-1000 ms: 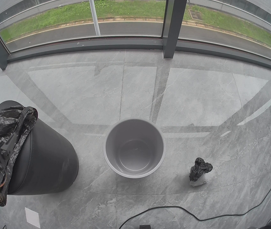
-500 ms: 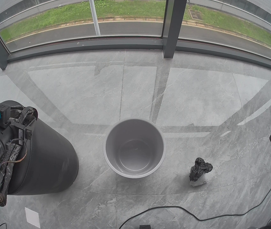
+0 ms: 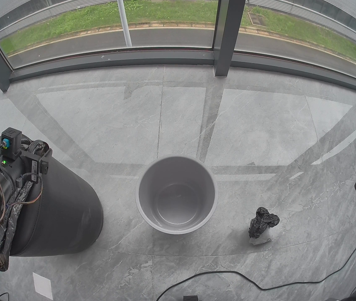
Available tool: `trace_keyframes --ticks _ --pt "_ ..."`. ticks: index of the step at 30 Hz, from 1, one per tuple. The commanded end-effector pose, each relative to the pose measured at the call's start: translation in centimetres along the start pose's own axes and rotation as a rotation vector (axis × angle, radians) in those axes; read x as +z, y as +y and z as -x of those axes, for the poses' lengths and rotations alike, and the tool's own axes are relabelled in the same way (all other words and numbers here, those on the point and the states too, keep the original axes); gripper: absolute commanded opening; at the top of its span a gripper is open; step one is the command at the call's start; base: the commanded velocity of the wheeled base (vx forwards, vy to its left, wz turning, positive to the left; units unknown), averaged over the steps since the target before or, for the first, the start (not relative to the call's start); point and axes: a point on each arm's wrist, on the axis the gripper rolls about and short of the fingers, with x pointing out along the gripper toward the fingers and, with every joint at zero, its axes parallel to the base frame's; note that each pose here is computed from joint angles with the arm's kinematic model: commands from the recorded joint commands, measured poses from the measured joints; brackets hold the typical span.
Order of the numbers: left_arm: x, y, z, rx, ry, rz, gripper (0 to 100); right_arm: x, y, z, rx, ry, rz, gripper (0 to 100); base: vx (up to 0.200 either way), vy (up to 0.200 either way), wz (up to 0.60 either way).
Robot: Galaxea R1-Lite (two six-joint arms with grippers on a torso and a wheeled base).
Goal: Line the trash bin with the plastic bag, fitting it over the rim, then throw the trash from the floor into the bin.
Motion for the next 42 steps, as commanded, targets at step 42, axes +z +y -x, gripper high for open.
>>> trace_keyframes --ticks 42 --pt "-1.7 0.8 -4.6 0.189 0.043 -0.033 100 -0.8 -0.2 0.3 -0.001 0.015 -0.003 100 0.000 0.000 0.00"
